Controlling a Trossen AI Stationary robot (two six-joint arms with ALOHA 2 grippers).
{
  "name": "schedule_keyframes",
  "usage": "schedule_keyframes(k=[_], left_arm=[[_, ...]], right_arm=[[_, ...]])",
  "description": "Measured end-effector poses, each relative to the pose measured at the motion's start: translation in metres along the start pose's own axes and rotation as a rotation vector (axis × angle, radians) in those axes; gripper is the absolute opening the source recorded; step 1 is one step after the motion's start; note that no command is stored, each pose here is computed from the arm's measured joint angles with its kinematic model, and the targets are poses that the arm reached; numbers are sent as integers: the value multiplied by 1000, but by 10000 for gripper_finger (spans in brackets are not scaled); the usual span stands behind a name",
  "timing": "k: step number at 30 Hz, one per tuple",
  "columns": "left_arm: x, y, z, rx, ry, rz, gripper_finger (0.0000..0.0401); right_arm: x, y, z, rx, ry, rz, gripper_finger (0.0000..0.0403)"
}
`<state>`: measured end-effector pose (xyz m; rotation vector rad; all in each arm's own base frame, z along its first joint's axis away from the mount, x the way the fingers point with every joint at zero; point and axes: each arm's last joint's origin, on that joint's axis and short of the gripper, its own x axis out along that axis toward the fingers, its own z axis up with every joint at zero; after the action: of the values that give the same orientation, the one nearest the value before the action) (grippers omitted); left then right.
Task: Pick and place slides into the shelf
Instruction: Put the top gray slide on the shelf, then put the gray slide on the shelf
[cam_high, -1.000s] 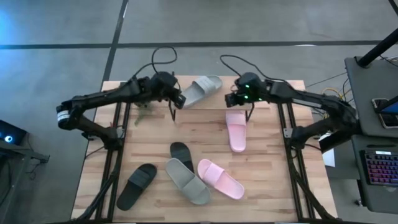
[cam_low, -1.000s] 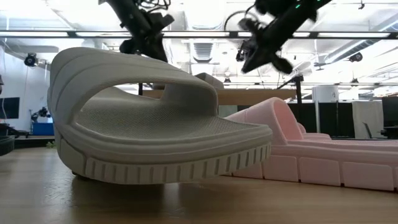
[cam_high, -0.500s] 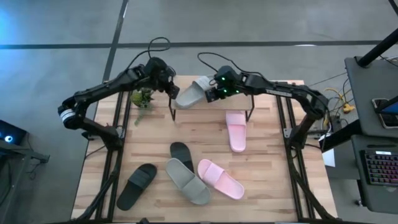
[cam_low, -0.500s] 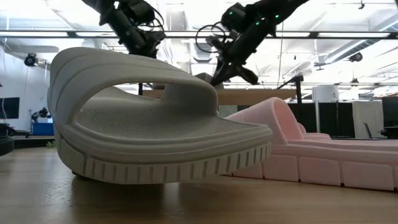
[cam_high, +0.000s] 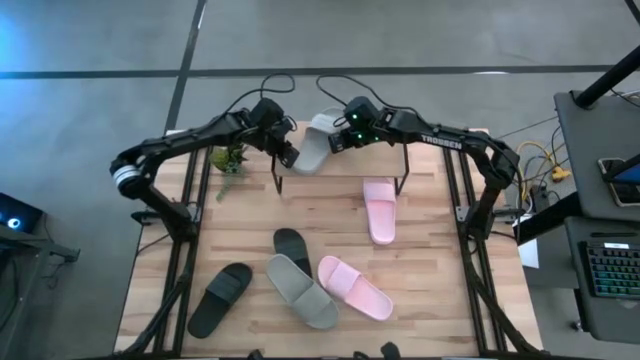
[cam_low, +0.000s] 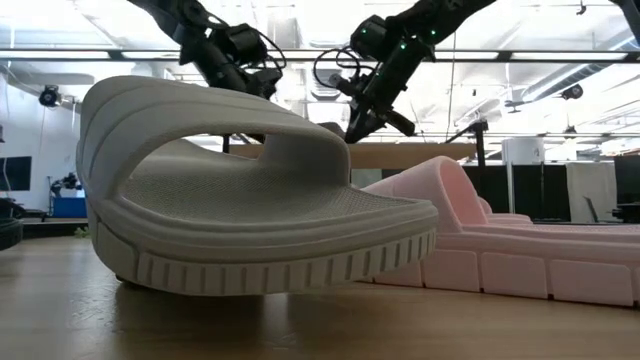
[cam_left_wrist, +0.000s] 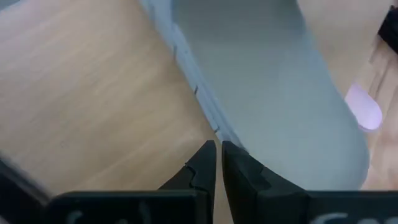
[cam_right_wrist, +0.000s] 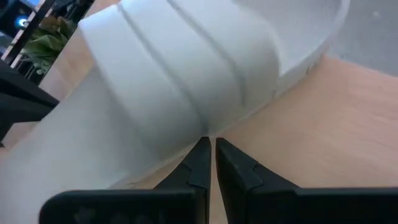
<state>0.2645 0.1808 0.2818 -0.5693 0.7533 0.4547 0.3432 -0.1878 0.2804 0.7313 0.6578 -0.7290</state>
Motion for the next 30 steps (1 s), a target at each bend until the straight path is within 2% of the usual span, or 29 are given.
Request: schedule_keyframes(k=[9,17,23,30], left_arm=[[3,-22,-3,80,-4,-70,12],[2,-39,-6,124,-12,-114,12],[-18,-48,-6,147,-54,-167,12],[-60,-53,-4,167,-186,-176,12]], right_arm=[[0,-1,-8,1,67,-34,18],[-2,11,-18,-19,112,-4,18],[-11,25,-26,-45,128,48,18],[-44,29,-20,-31,17,34,18]])
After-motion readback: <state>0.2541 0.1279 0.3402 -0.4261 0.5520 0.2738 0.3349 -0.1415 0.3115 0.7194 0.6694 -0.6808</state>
